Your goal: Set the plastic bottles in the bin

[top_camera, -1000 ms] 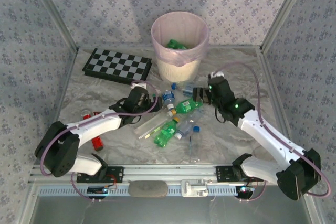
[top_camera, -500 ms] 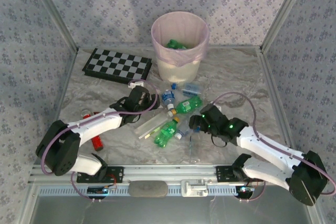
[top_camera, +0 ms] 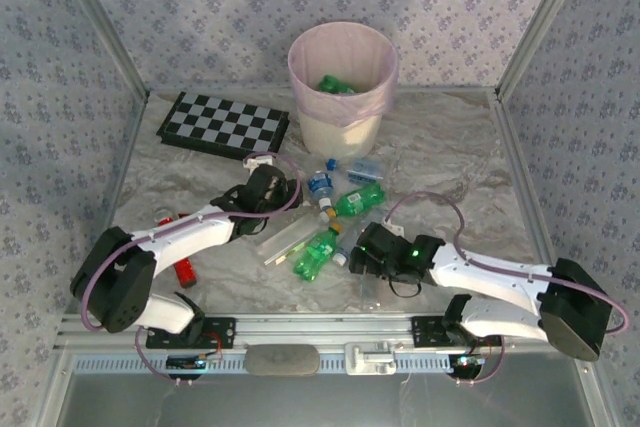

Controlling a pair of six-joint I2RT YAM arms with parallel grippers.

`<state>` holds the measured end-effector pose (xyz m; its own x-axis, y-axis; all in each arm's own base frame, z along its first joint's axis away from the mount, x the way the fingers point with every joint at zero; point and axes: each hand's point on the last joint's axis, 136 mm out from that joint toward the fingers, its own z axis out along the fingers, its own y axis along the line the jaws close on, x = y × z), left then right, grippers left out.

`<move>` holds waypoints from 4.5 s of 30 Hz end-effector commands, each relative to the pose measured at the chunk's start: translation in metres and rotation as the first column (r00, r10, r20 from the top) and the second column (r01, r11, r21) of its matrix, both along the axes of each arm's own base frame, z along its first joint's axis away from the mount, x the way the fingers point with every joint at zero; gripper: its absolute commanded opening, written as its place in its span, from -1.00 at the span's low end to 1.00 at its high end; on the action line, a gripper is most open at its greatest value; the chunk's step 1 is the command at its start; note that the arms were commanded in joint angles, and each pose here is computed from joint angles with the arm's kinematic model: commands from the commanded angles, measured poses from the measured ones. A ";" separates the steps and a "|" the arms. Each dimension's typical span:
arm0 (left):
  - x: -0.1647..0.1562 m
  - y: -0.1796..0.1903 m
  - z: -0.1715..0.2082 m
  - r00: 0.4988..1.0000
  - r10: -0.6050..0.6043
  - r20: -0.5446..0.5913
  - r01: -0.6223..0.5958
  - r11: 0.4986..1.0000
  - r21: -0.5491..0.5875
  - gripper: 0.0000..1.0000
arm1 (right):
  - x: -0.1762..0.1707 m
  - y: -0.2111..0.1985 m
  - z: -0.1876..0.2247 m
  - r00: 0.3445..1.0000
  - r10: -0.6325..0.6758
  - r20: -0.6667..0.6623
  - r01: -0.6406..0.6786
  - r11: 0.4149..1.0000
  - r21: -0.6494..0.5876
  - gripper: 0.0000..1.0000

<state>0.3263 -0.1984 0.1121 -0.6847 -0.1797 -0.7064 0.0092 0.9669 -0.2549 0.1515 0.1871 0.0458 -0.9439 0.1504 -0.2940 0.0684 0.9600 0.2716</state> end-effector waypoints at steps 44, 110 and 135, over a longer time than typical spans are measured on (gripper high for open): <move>-0.009 0.132 0.013 0.932 0.361 0.034 -0.351 0.922 -0.163 1.00 | 0.166 -0.042 0.178 0.888 0.045 0.458 -0.046 0.999 -0.009 -0.04; -0.037 0.061 0.013 1.000 0.002 0.003 -0.001 0.989 -0.146 1.00 | 0.332 0.042 0.383 0.572 0.080 0.817 -0.249 0.965 0.080 0.98; 0.014 -0.032 -0.021 0.946 -0.258 -0.198 0.289 0.946 0.149 0.99 | 0.182 -0.069 0.169 0.792 -0.196 0.579 0.117 0.978 0.171 0.98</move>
<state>0.3371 -0.2289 0.0901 -0.8087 0.0897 -0.5813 0.2278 0.9589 -0.1689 0.3306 0.1315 0.2132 -0.6097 0.2417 -0.7549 -0.0856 0.9267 0.3658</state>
